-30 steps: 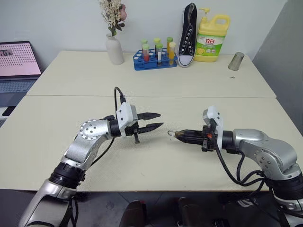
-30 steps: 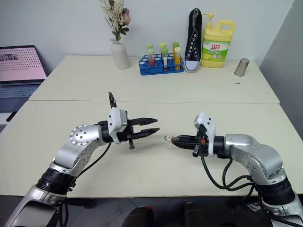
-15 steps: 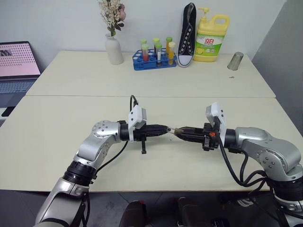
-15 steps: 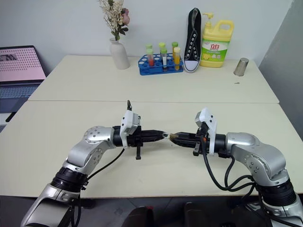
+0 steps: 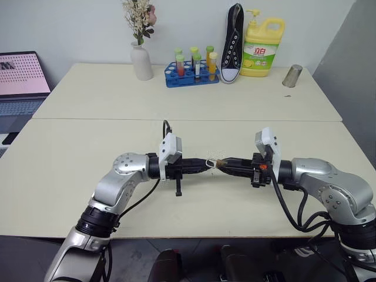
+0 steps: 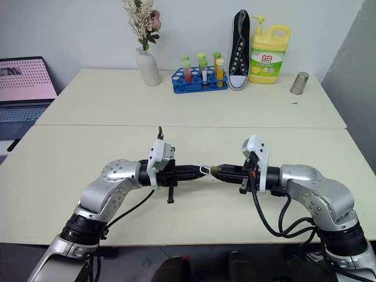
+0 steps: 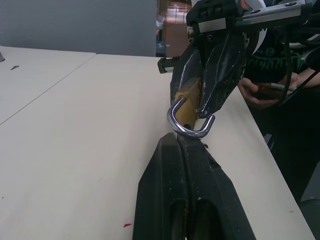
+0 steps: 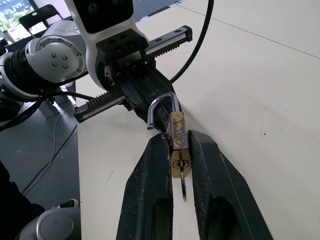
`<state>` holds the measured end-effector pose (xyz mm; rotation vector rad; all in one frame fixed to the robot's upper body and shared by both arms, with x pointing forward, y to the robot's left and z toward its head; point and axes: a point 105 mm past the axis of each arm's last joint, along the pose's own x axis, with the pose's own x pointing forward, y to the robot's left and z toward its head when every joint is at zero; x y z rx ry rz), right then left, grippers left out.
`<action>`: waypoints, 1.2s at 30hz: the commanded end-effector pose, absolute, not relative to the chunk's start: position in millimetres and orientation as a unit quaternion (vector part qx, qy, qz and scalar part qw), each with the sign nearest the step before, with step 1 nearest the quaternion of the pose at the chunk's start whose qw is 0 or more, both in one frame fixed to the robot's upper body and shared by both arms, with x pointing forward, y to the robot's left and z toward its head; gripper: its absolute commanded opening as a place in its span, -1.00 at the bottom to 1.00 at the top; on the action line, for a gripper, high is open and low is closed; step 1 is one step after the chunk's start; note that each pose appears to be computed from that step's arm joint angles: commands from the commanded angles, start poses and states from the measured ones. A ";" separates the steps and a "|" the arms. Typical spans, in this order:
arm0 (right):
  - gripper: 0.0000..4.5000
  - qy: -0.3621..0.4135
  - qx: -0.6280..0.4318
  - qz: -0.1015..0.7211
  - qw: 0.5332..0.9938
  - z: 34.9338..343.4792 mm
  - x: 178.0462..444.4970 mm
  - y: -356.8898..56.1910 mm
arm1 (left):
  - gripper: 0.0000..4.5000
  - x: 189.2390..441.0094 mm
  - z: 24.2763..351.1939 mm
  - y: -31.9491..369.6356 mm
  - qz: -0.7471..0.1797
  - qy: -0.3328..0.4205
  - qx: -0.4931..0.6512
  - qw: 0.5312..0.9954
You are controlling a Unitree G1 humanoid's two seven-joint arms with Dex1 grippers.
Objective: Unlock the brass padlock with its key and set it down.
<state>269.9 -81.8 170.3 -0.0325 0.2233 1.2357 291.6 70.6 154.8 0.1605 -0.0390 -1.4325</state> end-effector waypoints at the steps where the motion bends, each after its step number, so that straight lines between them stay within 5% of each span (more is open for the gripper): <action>1: -0.93 0.087 -0.027 0.583 0.807 177.4 268.5 -81.4 | -1.00 284.5 171.4 69.5 -0.667 -0.038 0.067 0.741; 36: -0.93 0.100 -0.032 0.587 0.803 168.1 265.8 -80.6 | -1.00 280.3 186.5 68.0 -0.670 -0.014 0.011 0.742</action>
